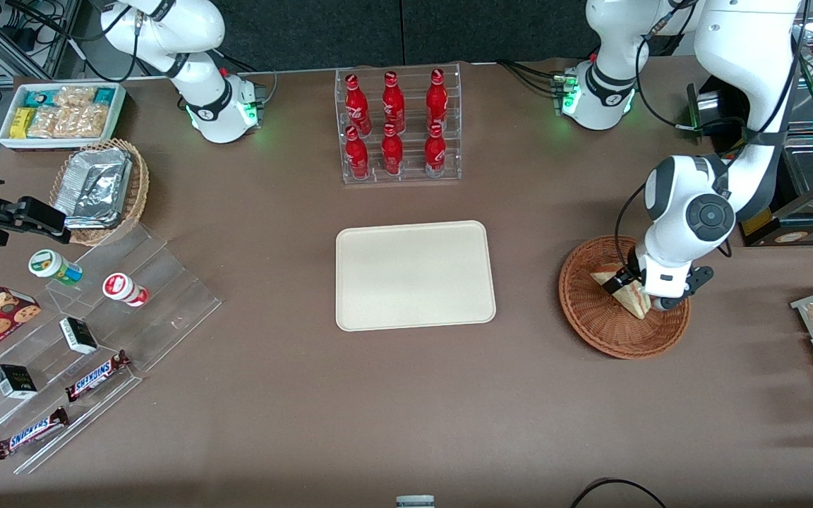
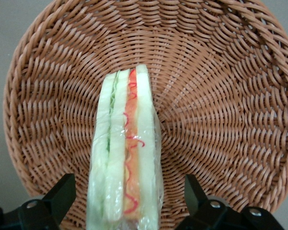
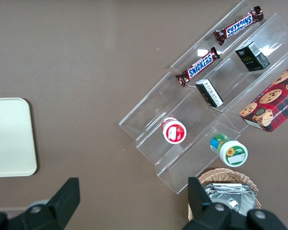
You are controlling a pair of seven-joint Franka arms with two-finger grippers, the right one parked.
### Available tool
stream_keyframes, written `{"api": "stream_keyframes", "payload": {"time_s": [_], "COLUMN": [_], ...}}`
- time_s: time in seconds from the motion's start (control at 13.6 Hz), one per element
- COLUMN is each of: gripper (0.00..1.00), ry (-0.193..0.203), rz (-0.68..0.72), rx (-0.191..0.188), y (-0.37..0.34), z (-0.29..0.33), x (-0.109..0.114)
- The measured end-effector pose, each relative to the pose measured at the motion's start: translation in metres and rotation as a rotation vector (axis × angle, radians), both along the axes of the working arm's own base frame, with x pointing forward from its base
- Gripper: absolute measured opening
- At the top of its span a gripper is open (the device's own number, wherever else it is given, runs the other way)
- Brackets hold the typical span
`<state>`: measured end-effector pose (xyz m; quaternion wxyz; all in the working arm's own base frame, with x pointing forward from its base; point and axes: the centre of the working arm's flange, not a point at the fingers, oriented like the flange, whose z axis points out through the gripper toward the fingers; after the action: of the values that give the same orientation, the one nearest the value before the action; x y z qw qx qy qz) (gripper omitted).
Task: Place sandwich from basket to tray
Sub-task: 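Lower the left gripper and close it on the wrapped sandwich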
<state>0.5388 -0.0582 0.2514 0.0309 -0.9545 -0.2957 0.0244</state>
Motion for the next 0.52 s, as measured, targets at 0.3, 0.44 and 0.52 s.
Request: {"api": "stream_keyframes", "payload": {"time_s": [0.3, 0.44, 0.52], "gripper": [0.59, 0.4, 0.34], "ry": [0.002, 0.004, 0.01], "rz": [0.018, 0.024, 0.026], "rx": [0.001, 0.002, 0.003], "y": [0.0026, 0.0032, 0.0034], "z": [-0.0061, -0.0058, -0.0048], "x": [0.0003, 0.0002, 0.0004]}}
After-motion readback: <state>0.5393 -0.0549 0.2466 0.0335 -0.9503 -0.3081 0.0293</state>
